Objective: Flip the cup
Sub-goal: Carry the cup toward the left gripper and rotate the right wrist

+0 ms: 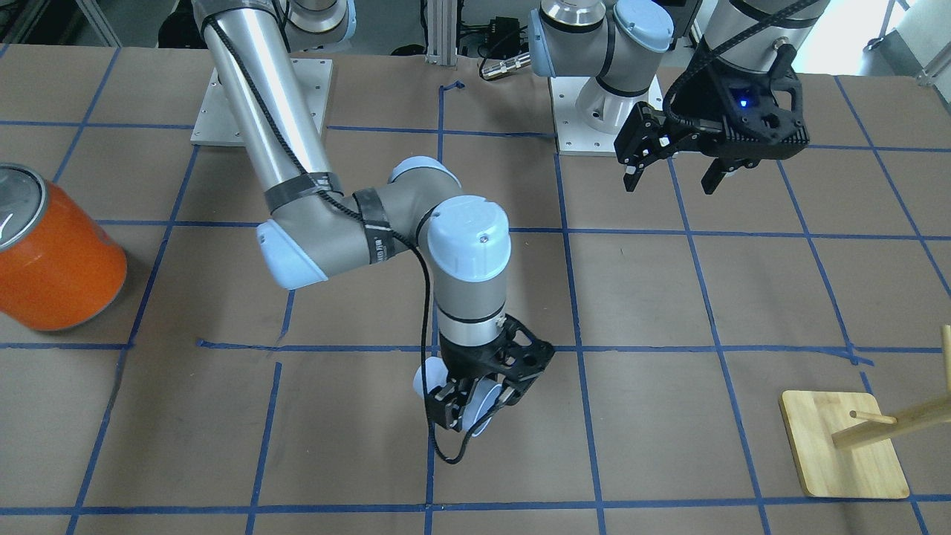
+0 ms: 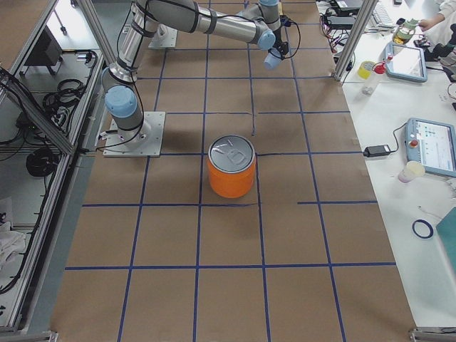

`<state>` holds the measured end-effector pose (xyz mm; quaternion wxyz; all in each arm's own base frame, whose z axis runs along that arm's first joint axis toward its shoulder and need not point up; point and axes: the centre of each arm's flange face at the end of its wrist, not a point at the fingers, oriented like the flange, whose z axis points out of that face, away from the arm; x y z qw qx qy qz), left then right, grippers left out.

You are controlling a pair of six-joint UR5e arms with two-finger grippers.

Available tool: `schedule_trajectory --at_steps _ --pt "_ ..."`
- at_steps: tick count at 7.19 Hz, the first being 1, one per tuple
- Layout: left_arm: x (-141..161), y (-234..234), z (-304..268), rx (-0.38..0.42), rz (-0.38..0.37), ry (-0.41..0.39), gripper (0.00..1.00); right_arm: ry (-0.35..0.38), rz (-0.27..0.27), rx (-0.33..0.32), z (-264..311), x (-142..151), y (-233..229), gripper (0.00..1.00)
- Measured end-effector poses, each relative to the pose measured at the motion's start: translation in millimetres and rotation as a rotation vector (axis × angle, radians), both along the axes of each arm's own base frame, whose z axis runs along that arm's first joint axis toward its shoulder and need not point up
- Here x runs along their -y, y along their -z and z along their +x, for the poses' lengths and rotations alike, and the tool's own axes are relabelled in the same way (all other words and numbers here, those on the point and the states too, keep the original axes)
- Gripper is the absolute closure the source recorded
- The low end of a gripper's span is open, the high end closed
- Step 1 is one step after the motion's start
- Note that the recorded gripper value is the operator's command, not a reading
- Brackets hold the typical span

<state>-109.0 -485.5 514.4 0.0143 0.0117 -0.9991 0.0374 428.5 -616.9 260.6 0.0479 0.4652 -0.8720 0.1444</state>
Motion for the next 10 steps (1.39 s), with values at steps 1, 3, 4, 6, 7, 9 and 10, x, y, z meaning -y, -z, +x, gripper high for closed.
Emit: schedule_trajectory --at_steps 1,3,4,6,7,9,10 --pt "0 -1 0 0.000 -0.001 0.000 0.00 -0.149 -0.004 -0.045 18 -13 4 1.00" --pt "-1 -2 -1 0.001 -0.002 0.000 0.00 -0.380 0.001 -0.112 35 -24 16 1.00" --pt "-3 -3 0 0.001 0.000 -0.001 0.00 -0.454 0.012 -0.132 38 -25 25 1.00" --pt "-7 -2 0 0.001 0.011 -0.002 0.00 -0.542 0.031 -0.134 44 -26 40 1.00" --pt "-8 0 0 0.001 0.017 -0.002 0.00 -0.562 0.032 -0.125 47 -28 41 1.00" --pt "-7 5 0 -0.001 0.029 -0.002 0.00 -0.590 0.018 -0.116 61 -38 39 1.00" --pt "-6 6 -1 -0.002 0.033 -0.002 0.00 -0.600 0.016 -0.108 66 -41 39 1.00"
